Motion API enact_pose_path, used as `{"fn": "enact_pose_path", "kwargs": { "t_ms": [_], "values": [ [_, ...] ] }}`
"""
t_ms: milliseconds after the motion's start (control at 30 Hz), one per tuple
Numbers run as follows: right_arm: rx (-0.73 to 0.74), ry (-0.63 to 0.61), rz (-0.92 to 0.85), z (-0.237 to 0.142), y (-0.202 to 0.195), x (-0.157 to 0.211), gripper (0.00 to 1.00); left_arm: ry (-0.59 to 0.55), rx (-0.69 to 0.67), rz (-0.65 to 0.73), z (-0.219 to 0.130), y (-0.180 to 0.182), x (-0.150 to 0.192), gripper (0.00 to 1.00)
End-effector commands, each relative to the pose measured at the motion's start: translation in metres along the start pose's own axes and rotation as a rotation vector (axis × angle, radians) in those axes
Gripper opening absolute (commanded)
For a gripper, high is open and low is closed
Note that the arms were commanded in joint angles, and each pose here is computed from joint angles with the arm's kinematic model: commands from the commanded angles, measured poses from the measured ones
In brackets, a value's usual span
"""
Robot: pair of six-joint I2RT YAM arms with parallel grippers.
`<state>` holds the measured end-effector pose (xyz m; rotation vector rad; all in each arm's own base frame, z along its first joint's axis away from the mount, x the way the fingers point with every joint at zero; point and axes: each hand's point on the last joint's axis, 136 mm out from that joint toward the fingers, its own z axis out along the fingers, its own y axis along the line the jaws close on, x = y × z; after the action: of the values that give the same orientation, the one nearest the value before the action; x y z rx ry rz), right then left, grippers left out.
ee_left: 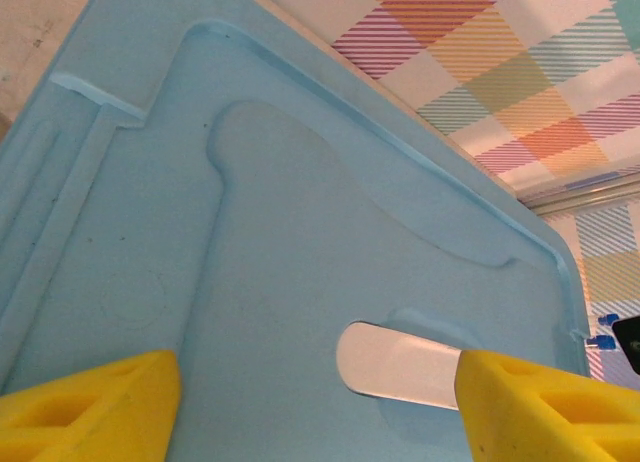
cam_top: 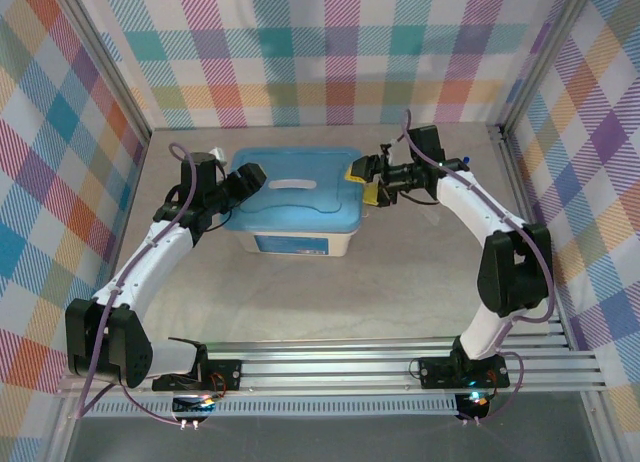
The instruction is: Organize the chemistry lab equipment
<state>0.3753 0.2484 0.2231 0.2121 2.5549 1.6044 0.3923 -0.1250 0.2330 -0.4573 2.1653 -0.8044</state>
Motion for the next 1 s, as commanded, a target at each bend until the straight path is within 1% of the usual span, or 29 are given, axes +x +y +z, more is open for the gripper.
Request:
{"fn": "enact_pose_path", "kwargs": {
  "t_ms": [0,300,333,467,600,767,967],
  "values": [
    [0.041,-0.034,-0.035,-0.018,0.000,0.005,0.70,0.087,-0.023,-0.021,0.008,0.006,0.024,0.73],
    [0.182,-0.145,-0.081,-0.050,-0.011,0.003,0.70,0.091,-0.024,-0.016,0.007,0.004,0.024,0.73],
    [0.169,-0.146,-0.088,-0.050,-0.008,0.003,0.70,0.088,-0.023,-0.015,0.006,0.004,0.023,0.73],
    [0.028,-0.108,-0.115,-0.041,0.017,0.005,0.70,0.084,-0.025,-0.012,0.005,0.003,0.023,0.73],
    [-0.030,-0.069,-0.156,-0.026,0.036,0.009,0.71,0.086,-0.025,-0.009,0.005,0.002,0.023,0.73],
    [-0.072,-0.015,-0.155,-0.004,0.043,0.014,0.71,0.084,-0.025,-0.005,0.005,0.001,0.023,0.73],
    [-0.059,0.023,-0.161,0.015,0.038,0.020,0.71,0.088,-0.030,-0.001,0.007,0.002,0.025,0.73]
  ]
}}
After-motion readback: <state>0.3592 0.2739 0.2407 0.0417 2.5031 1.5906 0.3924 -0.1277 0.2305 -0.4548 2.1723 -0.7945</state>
